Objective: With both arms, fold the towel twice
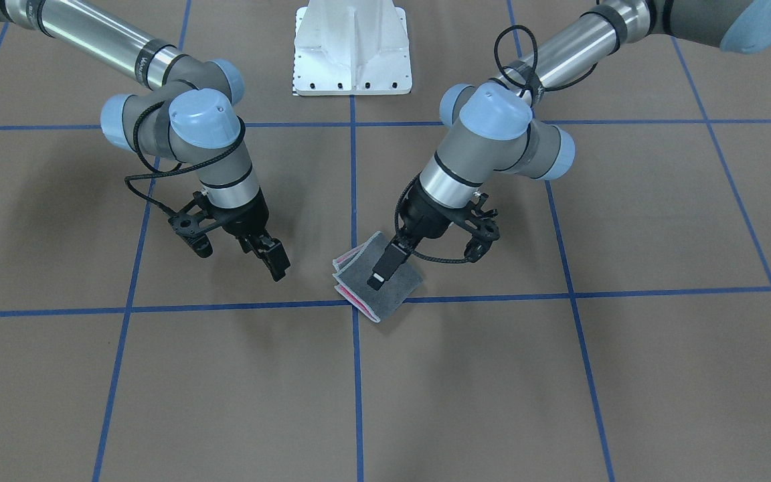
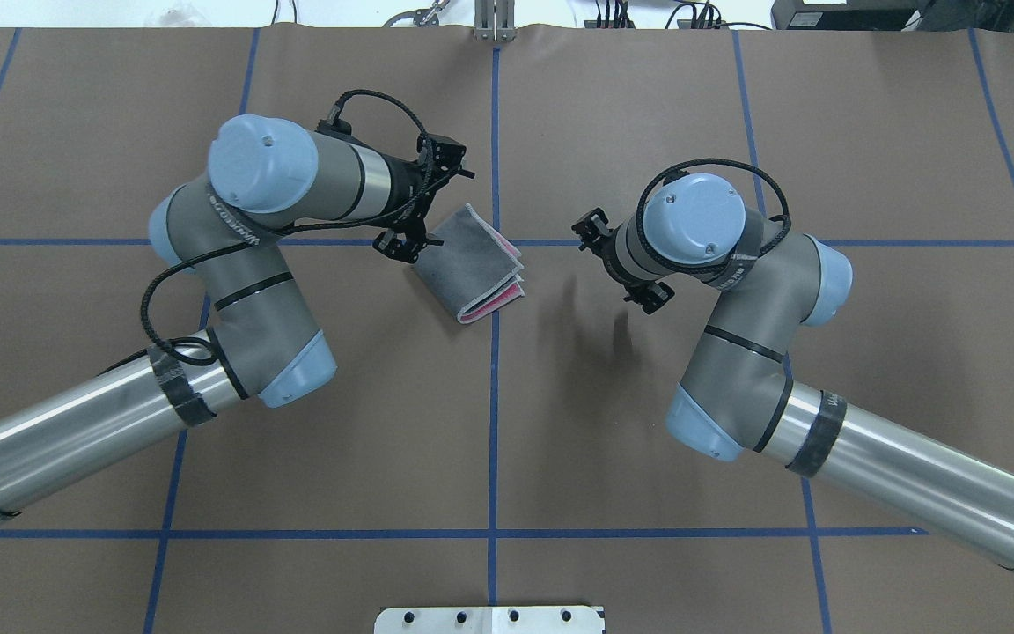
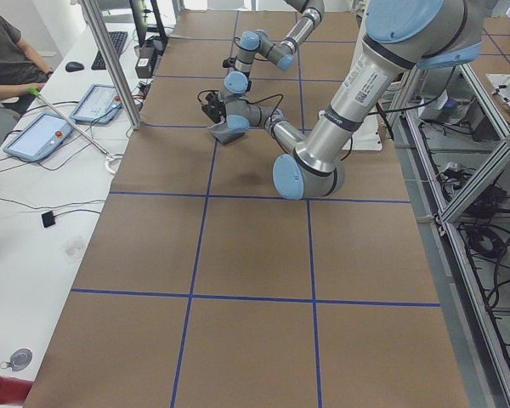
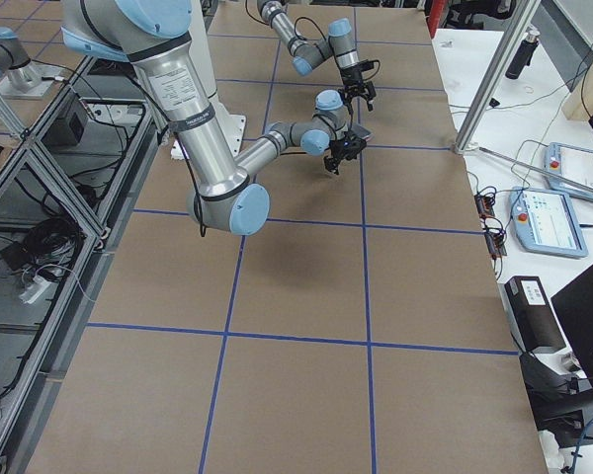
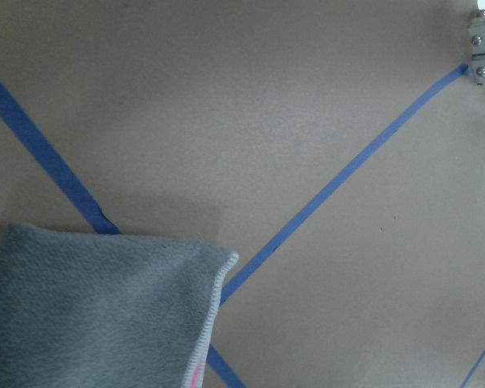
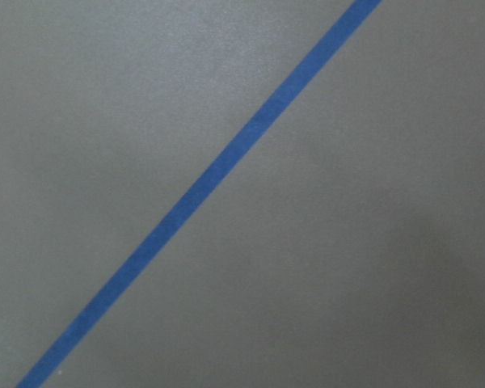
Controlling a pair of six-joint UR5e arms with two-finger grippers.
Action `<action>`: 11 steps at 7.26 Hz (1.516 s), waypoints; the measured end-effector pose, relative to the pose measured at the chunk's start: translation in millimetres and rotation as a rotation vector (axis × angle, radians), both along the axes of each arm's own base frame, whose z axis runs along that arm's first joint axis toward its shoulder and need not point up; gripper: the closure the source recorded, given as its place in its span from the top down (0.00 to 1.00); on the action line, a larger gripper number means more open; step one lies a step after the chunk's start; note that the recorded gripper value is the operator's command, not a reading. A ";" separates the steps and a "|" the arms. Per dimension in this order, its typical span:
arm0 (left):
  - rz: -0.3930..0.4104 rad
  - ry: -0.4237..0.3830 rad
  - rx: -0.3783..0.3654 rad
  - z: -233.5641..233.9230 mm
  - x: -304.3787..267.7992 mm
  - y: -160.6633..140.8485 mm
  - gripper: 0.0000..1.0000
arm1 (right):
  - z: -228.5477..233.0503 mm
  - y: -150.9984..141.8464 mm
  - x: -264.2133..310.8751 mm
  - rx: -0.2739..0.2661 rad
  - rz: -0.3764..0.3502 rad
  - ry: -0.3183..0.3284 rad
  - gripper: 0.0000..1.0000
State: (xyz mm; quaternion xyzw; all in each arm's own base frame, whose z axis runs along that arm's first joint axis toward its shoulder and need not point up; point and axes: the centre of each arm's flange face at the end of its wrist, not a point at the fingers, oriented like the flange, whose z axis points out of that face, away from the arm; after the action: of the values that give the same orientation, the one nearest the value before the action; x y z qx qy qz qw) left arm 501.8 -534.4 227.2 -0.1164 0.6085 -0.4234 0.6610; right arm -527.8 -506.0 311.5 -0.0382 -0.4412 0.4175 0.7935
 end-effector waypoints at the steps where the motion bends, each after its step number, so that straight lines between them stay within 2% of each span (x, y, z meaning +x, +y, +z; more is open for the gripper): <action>1: 0.021 0.004 0.000 17.4 -25.5 9.7 1.00 | -6.1 -11.6 -14.5 0.024 0.012 -0.026 0.99; 2: 0.039 -0.001 0.012 33.4 -48.2 20.9 1.00 | -15.9 -19.8 -25.7 0.046 0.009 -0.036 0.98; 3: 0.049 -0.007 0.031 43.1 -63.0 30.5 1.00 | -26.9 -23.2 -32.1 0.086 -0.018 -0.035 0.93; 6: 0.052 -0.009 0.045 46.8 -72.5 35.2 1.00 | -45.2 -8.6 -51.0 0.242 -0.129 -0.029 0.88; 8: 0.049 -0.011 0.044 45.8 -73.8 33.6 1.00 | -47.5 -2.8 -58.5 0.351 -0.182 -0.016 0.78; 10: 0.048 -0.012 0.043 44.4 -73.7 33.0 1.00 | -52.7 -6.0 -64.9 0.405 -0.195 -0.023 0.63; 11: 0.048 -0.011 0.043 44.1 -73.7 32.9 1.00 | -49.4 -8.6 -68.8 0.430 -0.193 -0.040 0.62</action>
State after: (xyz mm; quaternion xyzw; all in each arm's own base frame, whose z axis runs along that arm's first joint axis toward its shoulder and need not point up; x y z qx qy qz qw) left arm 428.1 -501.6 271.3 -0.1142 0.6107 -0.3948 0.6768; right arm -596.6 -514.6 262.1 0.0813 -0.5298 0.2355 0.8107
